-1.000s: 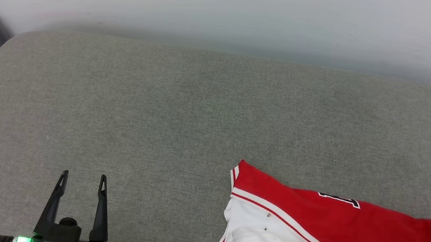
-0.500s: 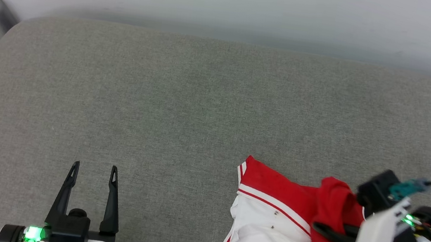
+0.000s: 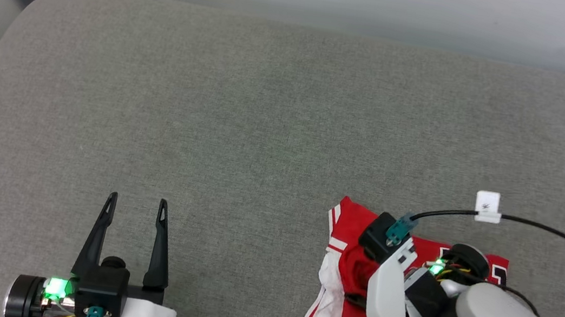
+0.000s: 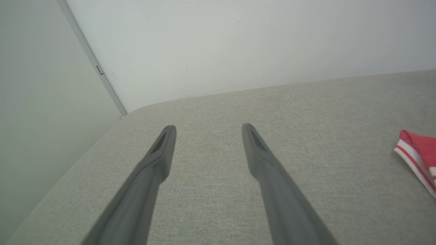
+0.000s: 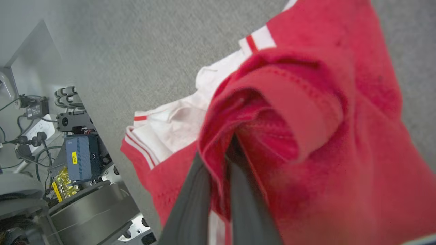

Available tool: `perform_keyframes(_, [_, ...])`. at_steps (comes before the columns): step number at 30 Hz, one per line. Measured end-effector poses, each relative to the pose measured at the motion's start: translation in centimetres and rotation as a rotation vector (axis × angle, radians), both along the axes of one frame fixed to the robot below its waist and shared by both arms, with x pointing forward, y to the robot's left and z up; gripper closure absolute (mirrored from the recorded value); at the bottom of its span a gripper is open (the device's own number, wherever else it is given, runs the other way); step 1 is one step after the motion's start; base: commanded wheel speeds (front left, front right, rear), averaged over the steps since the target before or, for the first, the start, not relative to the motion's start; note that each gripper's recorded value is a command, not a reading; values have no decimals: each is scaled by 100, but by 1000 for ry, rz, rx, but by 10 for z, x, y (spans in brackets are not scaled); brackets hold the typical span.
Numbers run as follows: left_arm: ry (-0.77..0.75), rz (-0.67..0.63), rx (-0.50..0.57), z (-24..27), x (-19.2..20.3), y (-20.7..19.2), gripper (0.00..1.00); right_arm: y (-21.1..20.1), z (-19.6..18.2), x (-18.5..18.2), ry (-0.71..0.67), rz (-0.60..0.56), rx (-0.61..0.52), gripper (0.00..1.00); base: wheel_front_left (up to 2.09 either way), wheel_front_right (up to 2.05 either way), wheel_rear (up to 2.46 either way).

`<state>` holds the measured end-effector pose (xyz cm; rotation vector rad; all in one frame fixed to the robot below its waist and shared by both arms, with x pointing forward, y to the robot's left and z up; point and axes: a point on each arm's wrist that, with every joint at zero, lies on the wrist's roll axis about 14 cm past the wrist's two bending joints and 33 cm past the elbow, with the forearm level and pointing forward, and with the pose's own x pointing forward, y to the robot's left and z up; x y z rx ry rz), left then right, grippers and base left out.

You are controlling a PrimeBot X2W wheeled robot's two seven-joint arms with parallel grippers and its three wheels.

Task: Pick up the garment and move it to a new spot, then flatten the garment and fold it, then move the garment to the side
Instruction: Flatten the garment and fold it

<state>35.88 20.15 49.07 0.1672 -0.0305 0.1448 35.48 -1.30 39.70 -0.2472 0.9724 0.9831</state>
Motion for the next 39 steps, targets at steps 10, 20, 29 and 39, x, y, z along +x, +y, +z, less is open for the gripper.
perform_keyframes(10, [1, 12, -8, 0, -6, 2, 0, 2, 10, 10, -104, -19, 75, 0, 0, 0, 0])
perform_keyframes(20, [-43, -32, -17, 13, -10, -11, 0, -64, 126, 77, -625, -299, 297, 0, 0, 0, 0])
perform_keyframes(29, [-76, -81, -22, 23, -9, -24, 0, -149, 178, 79, -1027, -632, 397, 0, 0, 0, 0])
perform_keyframes(39, [-99, -93, -24, 31, -17, -24, 0, -177, 164, 33, -1138, -867, 447, 0, 0, 0, 0])
